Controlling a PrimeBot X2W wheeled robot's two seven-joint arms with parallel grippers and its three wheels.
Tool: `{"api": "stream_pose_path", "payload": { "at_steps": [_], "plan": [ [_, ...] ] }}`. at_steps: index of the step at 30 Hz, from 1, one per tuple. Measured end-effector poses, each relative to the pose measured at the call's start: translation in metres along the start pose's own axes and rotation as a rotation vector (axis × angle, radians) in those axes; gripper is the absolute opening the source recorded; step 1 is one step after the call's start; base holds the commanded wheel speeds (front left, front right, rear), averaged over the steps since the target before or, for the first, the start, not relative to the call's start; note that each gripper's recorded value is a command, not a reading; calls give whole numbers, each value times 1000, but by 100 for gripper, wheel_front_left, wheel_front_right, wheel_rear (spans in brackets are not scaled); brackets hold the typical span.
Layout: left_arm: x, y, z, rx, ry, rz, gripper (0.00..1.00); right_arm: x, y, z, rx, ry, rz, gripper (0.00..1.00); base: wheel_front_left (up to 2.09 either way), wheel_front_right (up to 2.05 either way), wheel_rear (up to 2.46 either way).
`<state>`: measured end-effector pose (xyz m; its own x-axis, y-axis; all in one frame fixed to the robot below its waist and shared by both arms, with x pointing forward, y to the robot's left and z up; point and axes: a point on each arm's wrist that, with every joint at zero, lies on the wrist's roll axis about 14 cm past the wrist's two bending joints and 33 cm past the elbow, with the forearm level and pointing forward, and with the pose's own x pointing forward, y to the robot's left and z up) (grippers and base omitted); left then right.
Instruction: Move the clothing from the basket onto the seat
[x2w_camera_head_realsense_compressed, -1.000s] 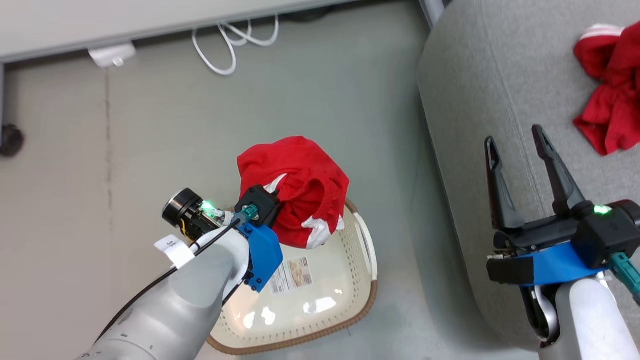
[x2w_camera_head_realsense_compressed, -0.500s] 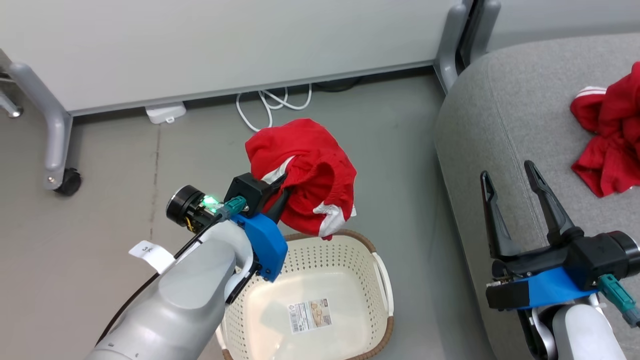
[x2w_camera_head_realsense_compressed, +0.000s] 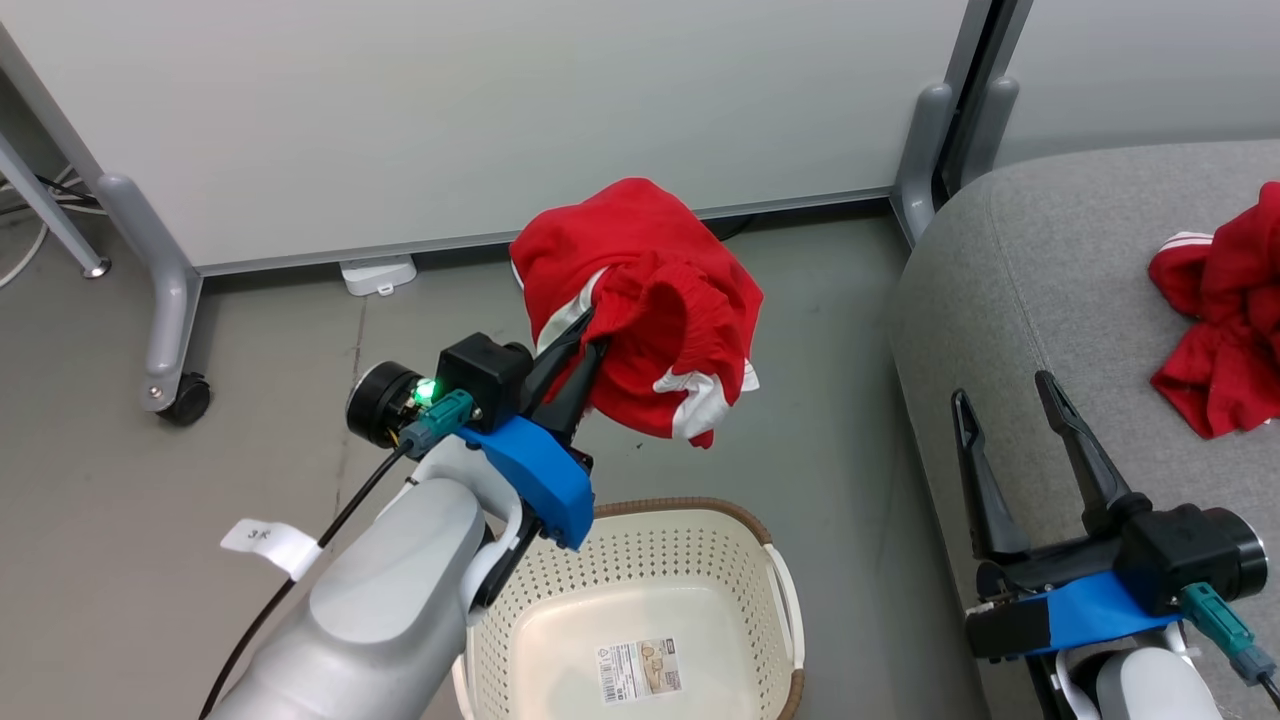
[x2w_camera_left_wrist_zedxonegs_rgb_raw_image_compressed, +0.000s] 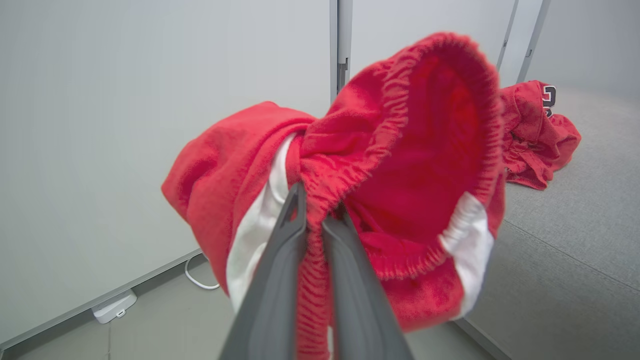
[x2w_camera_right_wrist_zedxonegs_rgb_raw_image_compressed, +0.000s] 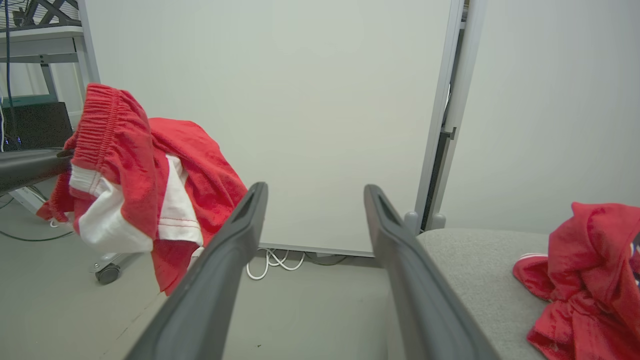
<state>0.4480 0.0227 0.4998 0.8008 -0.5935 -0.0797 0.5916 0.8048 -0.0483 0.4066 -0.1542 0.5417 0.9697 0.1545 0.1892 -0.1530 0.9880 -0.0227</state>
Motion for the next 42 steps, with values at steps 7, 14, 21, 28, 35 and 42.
{"api": "stream_pose_path", "payload": {
  "at_steps": [7,14,21,28,35,42],
  "plan": [
    [-8,-8,22,-30,-86,5,0,-5,2,-1,13,7,0,100,0,0,0],
    [-13,-12,38,-32,-148,4,0,-4,8,-3,24,11,12,100,0,0,0],
    [-15,-11,47,-21,-171,4,0,1,23,0,39,-4,54,100,0,0,0],
    [-15,-10,48,-15,-172,6,0,15,50,21,46,-73,141,100,0,0,0],
    [-17,-11,47,-13,-172,2,0,26,92,35,73,-114,282,100,0,0,0],
    [-18,-14,47,-15,-173,0,0,34,123,20,80,-66,382,100,0,0,0]
  ]
}}
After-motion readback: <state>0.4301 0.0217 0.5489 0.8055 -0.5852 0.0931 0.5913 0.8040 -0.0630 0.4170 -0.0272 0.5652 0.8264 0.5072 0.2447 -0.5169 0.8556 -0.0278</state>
